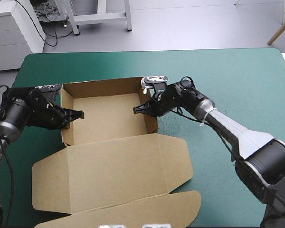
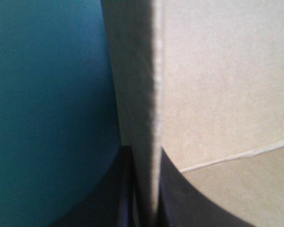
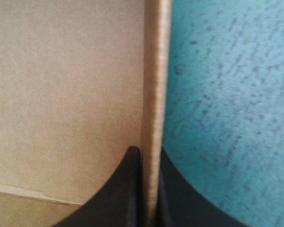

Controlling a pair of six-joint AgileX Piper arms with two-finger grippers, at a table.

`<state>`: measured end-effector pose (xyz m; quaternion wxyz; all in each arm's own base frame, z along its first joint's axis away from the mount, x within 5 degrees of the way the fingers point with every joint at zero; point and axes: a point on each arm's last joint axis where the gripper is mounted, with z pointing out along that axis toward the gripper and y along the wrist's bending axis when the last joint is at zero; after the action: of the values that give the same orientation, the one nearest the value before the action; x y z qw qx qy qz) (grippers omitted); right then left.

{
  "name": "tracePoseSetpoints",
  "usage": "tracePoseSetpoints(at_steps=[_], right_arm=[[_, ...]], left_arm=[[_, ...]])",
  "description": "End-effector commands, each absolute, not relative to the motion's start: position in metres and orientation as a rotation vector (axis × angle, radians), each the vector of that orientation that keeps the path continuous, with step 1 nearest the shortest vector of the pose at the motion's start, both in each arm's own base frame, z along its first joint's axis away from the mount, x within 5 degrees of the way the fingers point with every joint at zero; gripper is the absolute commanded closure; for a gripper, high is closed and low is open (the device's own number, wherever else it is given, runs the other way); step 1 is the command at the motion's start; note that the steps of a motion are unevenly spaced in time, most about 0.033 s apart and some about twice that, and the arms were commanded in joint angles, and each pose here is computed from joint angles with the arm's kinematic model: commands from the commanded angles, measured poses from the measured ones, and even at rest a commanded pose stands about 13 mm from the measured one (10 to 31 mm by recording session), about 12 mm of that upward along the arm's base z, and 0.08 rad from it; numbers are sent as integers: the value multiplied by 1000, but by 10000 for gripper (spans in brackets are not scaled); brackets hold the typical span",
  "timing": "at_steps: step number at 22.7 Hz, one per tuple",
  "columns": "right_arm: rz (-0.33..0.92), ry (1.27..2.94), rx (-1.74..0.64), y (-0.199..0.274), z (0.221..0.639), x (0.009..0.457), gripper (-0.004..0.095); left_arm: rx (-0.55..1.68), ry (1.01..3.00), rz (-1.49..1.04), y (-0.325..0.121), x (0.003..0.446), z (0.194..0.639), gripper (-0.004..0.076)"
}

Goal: Fold the box

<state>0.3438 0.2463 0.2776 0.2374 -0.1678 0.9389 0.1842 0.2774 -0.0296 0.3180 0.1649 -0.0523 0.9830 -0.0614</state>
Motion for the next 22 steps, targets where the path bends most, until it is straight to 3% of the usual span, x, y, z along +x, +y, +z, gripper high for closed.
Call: tracePoseSetpoints(at_steps=[1,5,11,15,22], right_arm=[[421,2471,-488,228,329,328,924],[275,2492,-468,207,348,317,926],[53,2665,-378,162,343,323,926],[51,2696,-329,143,337,335,927],[61,2809,-337,154,297,352,927]], left_arm=[[-17,2692,-139,-43,292,349,734],[85,2724,-131,-73,318,347,734],[235,2774,-187,-127,345,321,734],[226,2858,-239,-142,356,292,734],[236,2858,-198,-141,360,286,734]])
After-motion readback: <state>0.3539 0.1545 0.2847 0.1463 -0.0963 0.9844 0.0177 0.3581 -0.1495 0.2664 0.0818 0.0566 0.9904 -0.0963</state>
